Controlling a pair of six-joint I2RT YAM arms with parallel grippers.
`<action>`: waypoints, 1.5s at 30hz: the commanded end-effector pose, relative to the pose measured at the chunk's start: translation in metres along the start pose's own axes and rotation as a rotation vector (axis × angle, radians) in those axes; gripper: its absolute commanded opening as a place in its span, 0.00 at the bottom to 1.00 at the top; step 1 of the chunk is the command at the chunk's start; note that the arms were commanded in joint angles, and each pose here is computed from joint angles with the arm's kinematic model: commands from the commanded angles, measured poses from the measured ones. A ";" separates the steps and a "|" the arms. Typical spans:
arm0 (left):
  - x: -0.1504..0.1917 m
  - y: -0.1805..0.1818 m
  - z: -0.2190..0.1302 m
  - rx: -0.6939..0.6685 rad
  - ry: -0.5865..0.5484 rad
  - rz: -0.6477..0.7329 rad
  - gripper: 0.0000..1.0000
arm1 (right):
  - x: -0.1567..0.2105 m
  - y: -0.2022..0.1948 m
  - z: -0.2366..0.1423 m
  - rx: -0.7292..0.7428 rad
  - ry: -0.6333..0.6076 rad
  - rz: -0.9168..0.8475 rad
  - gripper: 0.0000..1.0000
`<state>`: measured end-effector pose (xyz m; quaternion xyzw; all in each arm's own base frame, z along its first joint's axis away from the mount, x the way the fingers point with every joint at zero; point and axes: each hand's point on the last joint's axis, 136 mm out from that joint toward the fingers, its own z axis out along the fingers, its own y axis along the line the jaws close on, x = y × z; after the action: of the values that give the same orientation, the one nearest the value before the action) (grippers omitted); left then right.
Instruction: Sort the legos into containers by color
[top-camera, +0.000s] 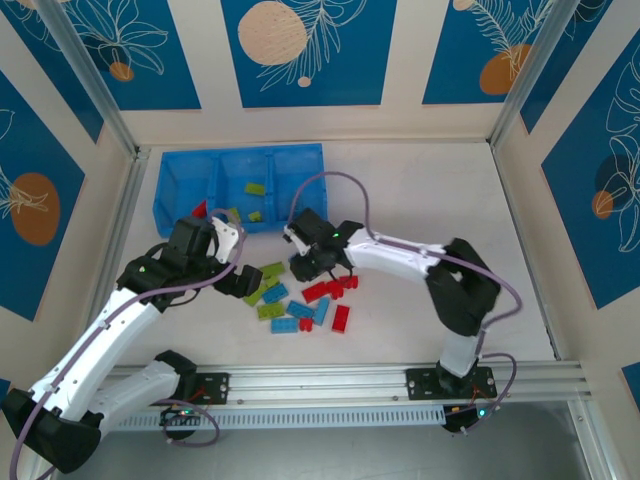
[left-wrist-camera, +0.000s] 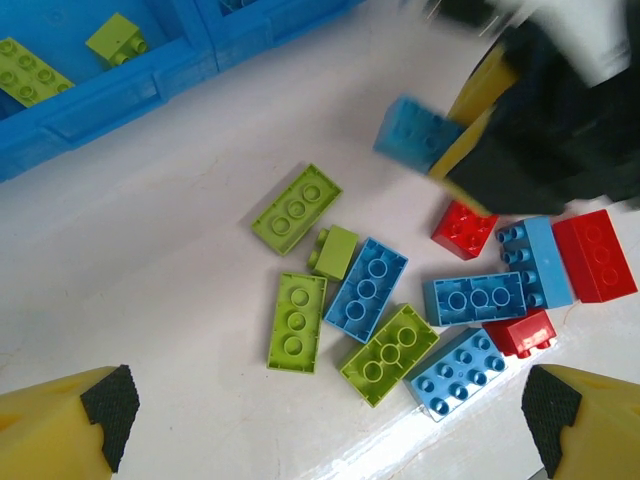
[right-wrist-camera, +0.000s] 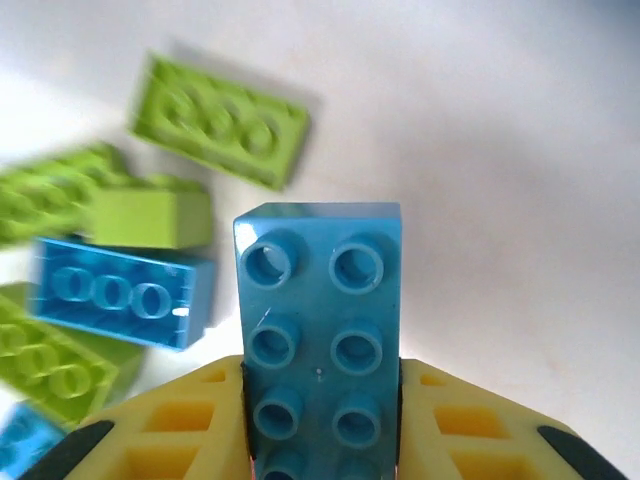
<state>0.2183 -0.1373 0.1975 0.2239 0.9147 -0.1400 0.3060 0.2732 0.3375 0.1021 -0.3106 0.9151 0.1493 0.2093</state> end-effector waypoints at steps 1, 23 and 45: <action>-0.001 0.004 -0.001 -0.006 -0.015 -0.010 1.00 | -0.057 -0.009 -0.043 0.028 -0.265 0.045 0.27; 0.006 0.009 0.017 -0.016 0.051 -0.183 1.00 | -0.166 -0.065 -0.061 0.120 -0.377 0.177 0.59; 0.019 0.012 0.180 -0.285 0.303 -0.586 1.00 | 0.010 -0.024 -0.135 0.101 -0.277 0.175 0.88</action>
<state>0.2903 -0.1892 0.0464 -0.0620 0.9866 -0.0739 0.1315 0.2430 0.2632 0.2050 -0.2009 0.9078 0.1689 0.3273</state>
